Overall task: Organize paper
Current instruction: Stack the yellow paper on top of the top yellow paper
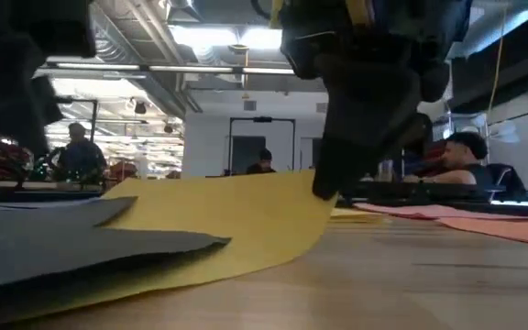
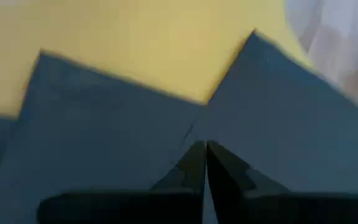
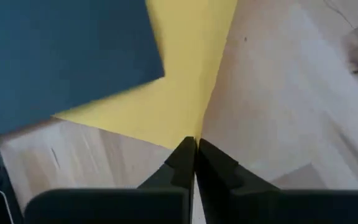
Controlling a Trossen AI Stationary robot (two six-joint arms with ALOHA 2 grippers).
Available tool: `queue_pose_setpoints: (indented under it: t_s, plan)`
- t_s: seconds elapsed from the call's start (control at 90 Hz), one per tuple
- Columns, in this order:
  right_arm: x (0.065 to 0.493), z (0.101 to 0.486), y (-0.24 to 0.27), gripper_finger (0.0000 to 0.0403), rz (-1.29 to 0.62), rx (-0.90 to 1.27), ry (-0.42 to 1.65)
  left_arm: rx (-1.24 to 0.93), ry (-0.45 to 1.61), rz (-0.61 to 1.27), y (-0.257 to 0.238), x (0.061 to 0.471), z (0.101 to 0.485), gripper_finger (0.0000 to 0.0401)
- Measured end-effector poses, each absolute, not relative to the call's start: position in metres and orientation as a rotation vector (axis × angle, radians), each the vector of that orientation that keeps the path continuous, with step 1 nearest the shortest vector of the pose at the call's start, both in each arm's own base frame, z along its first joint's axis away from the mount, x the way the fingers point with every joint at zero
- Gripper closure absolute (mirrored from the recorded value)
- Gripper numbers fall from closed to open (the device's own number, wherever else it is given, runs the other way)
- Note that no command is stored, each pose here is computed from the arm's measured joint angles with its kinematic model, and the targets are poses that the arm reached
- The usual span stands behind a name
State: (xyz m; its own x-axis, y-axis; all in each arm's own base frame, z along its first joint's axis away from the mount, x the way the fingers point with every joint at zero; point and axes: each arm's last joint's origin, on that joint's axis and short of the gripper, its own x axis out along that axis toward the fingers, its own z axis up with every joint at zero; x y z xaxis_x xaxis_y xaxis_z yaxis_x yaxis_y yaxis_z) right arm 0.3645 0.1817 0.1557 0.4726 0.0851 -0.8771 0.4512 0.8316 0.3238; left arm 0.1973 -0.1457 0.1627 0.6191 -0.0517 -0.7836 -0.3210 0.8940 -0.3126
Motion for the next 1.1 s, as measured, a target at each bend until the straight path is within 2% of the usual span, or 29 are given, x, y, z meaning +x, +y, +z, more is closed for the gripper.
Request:
queue_pose_setpoints:
  t_s: [0.344,0.811,0.933,1.1]
  plan:
    - [0.367,0.157,0.181,0.0403,-0.234,0.564,1.048,-0.462,0.996,0.239,-0.163,0.191,0.131,0.0401]
    - [0.365,0.162,0.185,0.0401,-0.123,0.630,1.114,-0.464,0.996,0.251,-0.170,0.187,0.125,0.0401]
    - [0.364,0.162,0.186,0.0382,-0.096,0.644,1.140,-0.460,0.996,0.250,-0.170,0.187,0.125,0.0401]
    - [0.367,0.159,0.187,0.0329,-0.095,0.650,1.127,-0.457,0.995,0.253,-0.169,0.187,0.125,0.0401]
